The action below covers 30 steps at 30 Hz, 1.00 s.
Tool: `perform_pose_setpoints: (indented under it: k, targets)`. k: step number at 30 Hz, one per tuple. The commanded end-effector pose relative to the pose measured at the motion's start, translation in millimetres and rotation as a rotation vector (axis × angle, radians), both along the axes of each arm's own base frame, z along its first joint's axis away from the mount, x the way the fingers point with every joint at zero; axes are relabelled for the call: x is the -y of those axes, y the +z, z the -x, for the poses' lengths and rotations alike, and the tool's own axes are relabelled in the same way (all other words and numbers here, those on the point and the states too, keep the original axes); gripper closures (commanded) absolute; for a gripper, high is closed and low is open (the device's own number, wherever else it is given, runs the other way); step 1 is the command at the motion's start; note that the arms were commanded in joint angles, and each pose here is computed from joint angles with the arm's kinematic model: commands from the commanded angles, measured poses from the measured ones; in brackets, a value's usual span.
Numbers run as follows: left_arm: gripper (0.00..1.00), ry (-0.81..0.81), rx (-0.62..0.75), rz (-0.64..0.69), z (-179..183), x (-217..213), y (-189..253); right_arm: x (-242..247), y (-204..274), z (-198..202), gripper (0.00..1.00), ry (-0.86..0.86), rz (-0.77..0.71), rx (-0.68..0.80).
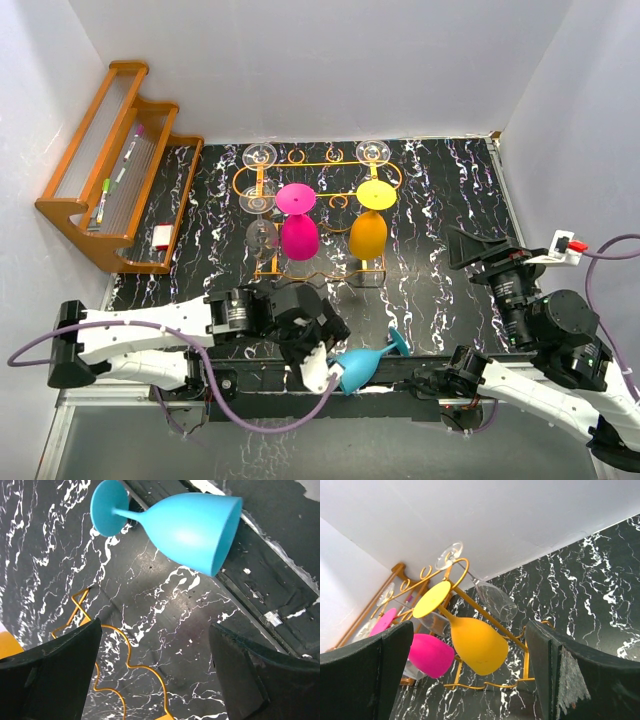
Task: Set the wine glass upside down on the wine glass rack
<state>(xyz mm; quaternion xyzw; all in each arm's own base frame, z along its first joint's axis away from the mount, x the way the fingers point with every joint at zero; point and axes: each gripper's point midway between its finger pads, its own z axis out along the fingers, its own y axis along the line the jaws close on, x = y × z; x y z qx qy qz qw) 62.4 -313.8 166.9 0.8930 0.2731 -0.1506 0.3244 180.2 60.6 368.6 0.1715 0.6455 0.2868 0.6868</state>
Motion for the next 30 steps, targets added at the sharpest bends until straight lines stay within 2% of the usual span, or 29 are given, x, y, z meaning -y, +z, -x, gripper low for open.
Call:
perform_pose_setpoints:
  k: [1,5,8,17,21,30]
  targets:
    - [0.15,-0.094,0.129,-0.07,9,-18,-23,0,28,7,0.01,0.043,-0.035,0.047]
    - [0.14,-0.101,0.21,-0.016,0,2,-44,2,29,5,0.01,0.024,0.009,0.049]
    - [0.14,-0.094,0.207,0.034,4,14,-48,2,31,3,0.01,0.014,0.018,0.061]
    - [0.12,-0.027,0.189,0.077,5,-5,-52,-37,27,-3,0.01,0.122,0.05,0.052]
    - [0.1,0.008,0.152,0.117,8,-12,-51,-36,18,-7,0.01,0.089,0.015,0.022]
    - [0.1,0.093,0.006,0.205,20,-22,-31,10,9,-3,0.02,-0.067,-0.167,0.016]
